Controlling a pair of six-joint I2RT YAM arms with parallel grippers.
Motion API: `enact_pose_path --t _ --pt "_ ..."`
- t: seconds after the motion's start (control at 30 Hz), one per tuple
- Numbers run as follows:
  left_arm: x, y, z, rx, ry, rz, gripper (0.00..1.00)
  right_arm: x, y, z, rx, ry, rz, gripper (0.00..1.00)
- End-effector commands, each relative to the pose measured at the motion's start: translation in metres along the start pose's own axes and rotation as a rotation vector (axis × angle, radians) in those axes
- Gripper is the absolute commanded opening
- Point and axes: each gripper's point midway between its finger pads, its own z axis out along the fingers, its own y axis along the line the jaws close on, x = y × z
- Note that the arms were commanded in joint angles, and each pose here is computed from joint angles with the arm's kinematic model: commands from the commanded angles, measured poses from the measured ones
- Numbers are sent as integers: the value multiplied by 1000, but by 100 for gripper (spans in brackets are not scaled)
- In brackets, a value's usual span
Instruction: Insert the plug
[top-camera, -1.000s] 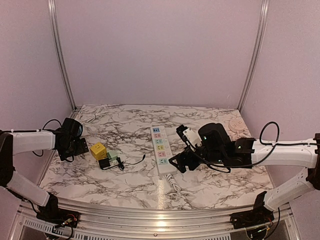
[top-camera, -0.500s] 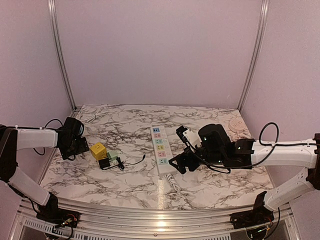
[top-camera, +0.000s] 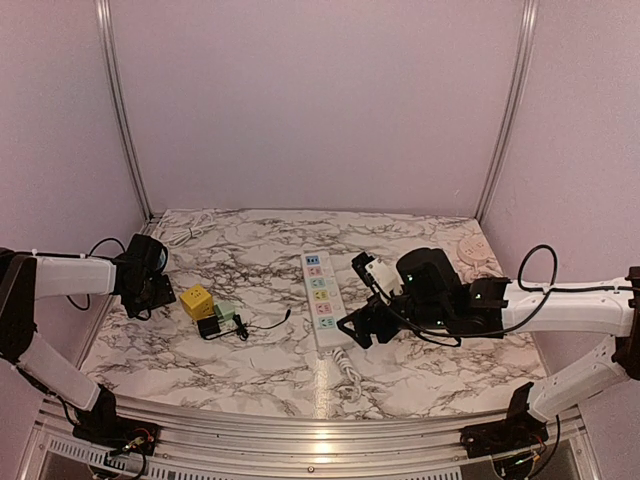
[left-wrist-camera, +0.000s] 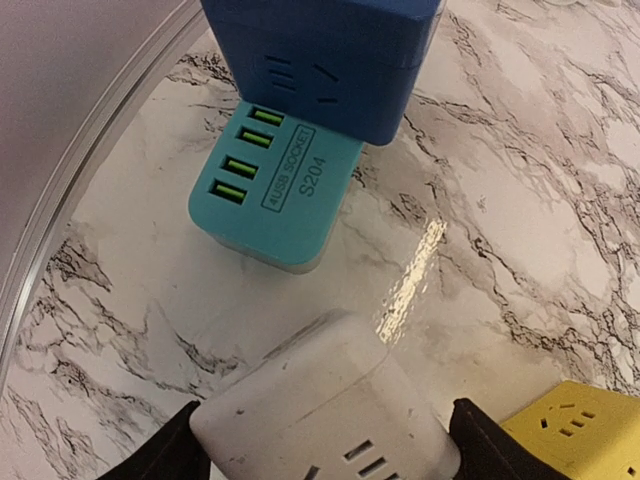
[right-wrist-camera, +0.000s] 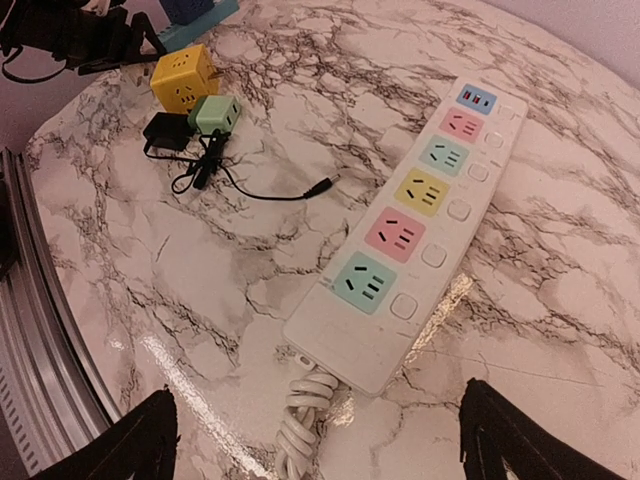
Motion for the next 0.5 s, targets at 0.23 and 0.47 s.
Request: enact_pose_path --t 0.23,0.47 --pt "-7 -3 -12 37 -16 -36 48 -5 1 4 -8 1 5 94" --pt "-19 -4 -38 96 -64 -57 28 -9 2 6 -12 -5 -3 94"
